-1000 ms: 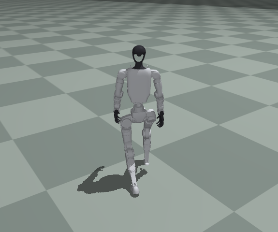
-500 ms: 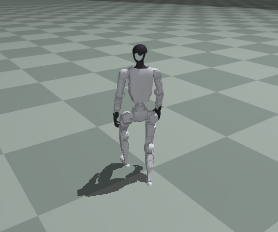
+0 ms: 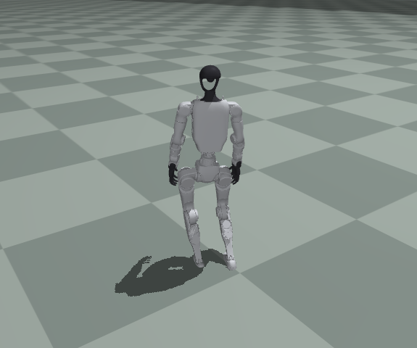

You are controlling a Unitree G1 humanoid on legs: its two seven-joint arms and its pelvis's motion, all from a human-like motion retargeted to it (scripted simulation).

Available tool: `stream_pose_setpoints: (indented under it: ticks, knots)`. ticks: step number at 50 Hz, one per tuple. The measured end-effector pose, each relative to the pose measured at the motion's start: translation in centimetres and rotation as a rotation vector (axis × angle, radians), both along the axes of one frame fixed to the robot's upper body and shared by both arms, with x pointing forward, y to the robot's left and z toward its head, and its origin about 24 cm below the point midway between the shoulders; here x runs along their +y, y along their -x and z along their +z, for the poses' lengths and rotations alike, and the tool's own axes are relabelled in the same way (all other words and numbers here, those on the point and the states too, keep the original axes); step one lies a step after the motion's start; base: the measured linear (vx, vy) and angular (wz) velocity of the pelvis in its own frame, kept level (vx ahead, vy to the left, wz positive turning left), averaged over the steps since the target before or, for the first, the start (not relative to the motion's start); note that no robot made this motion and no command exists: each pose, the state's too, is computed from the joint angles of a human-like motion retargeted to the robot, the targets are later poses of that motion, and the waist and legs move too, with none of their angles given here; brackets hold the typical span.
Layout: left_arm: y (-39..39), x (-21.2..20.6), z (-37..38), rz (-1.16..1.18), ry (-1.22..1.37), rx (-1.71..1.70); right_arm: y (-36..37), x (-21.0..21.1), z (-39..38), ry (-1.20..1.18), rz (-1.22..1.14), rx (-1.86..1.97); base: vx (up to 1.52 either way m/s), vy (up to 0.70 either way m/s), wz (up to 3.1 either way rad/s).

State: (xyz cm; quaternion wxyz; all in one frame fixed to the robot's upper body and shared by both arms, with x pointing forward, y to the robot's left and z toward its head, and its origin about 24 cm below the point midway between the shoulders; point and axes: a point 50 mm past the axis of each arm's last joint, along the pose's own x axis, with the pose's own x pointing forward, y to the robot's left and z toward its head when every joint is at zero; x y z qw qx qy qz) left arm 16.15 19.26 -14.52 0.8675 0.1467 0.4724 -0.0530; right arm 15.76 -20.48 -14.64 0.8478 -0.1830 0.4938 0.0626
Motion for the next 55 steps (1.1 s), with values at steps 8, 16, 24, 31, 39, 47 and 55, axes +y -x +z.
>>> stream_pose_setpoints:
  ticks: [8,16,24,31,39,47,55]
  knots:
    - [-0.1,-0.6,-0.1,-0.012,0.019,-0.004,0.7,0.1,-0.3,0.003,0.002,0.020,0.31,-0.03,0.21]
    - [1.1,-1.1,-0.6,-0.040,0.025,0.033,1.6,0.2,-0.7,0.004,0.000,0.051,0.20,-0.08,0.01]
    - [2.2,-1.5,-1.1,-0.080,0.024,0.067,2.1,0.1,-0.8,0.004,-0.014,0.059,0.11,-0.07,0.01]
    - [2.7,-1.4,-1.2,-0.102,0.013,0.081,2.6,0.3,-1.1,-0.006,-0.024,0.071,0.01,-0.01,0.00]
    - [2.6,-1.5,-1.2,-0.117,0.003,0.072,2.9,0.3,-1.2,-0.011,-0.042,0.074,0.00,0.00,0.00]
    - [2.1,-1.7,-1.0,-0.130,-0.004,0.053,3.0,0.1,-1.2,-0.007,-0.055,0.072,0.00,0.00,0.00]
    - [1.6,-1.9,-0.9,-0.146,-0.012,0.037,2.9,0.0,-1.1,-0.004,-0.065,0.062,0.00,0.00,0.00]
